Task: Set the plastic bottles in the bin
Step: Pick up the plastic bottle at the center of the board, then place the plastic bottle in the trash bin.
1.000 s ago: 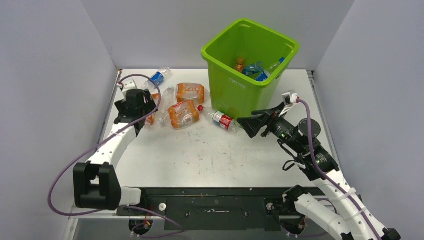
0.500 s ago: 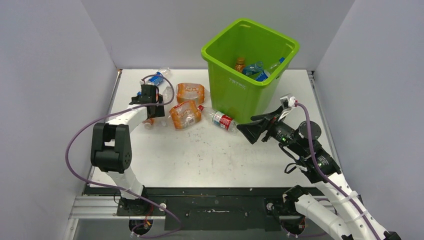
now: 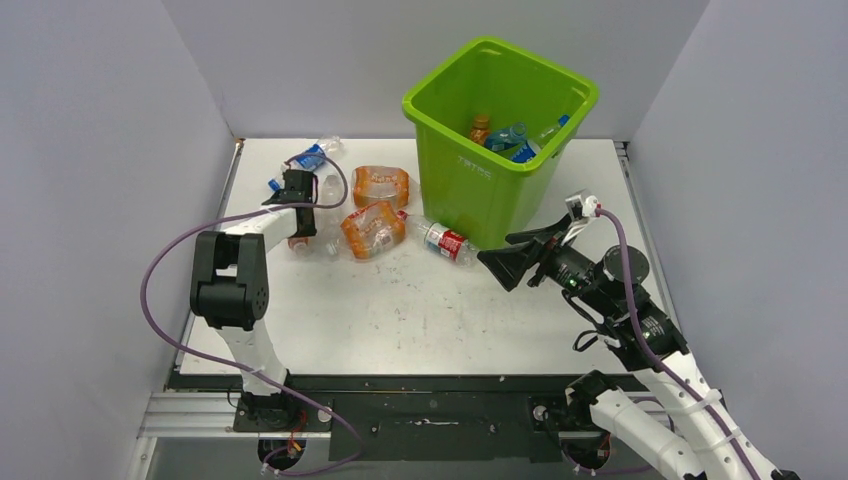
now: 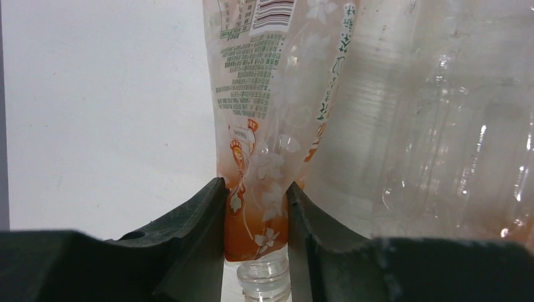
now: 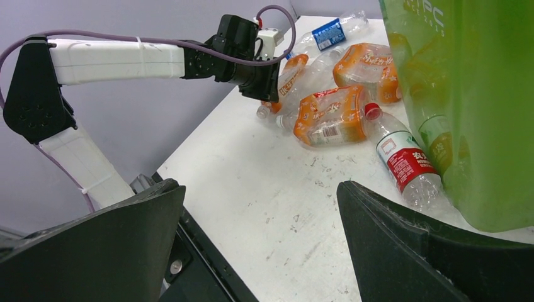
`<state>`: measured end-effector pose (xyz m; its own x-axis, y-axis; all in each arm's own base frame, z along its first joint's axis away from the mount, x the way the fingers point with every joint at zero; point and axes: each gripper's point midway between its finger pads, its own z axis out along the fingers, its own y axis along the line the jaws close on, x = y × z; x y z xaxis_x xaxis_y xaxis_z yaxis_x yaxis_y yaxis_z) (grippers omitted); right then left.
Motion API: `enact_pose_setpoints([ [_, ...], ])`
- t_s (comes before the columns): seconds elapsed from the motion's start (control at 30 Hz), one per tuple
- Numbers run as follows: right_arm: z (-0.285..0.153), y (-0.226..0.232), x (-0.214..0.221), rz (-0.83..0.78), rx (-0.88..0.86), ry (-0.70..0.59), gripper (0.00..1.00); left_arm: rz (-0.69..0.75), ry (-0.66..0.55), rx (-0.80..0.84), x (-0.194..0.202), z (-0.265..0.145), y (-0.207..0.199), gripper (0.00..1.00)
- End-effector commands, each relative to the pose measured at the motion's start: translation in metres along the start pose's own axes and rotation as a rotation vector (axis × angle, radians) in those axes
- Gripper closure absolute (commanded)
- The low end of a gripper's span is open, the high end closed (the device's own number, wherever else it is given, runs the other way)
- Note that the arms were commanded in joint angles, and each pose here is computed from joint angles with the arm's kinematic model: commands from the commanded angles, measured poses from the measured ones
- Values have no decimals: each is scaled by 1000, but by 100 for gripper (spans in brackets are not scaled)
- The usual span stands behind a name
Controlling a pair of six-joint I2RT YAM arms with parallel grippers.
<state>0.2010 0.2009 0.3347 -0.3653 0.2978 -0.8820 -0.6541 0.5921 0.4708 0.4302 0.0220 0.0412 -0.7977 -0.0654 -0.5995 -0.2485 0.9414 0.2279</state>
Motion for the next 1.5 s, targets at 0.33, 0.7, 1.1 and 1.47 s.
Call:
enact_pose_setpoints([
  [0.33,-4,28,-35,-23,-73,-68,4,-362,-461,201,-88,-153,24,94],
  [0.7,3,36,-35,42,-121,-94,2,-765,-692,1082,-49,-381,-52,100],
  [1.1,48,131,20,28,-222,-69,4,-1136,-712,1710,-5,-481,-73,100],
  [1.47,52,134,17,97,-125,-189,5,-1145,-732,1780,11,-504,-67,100],
])
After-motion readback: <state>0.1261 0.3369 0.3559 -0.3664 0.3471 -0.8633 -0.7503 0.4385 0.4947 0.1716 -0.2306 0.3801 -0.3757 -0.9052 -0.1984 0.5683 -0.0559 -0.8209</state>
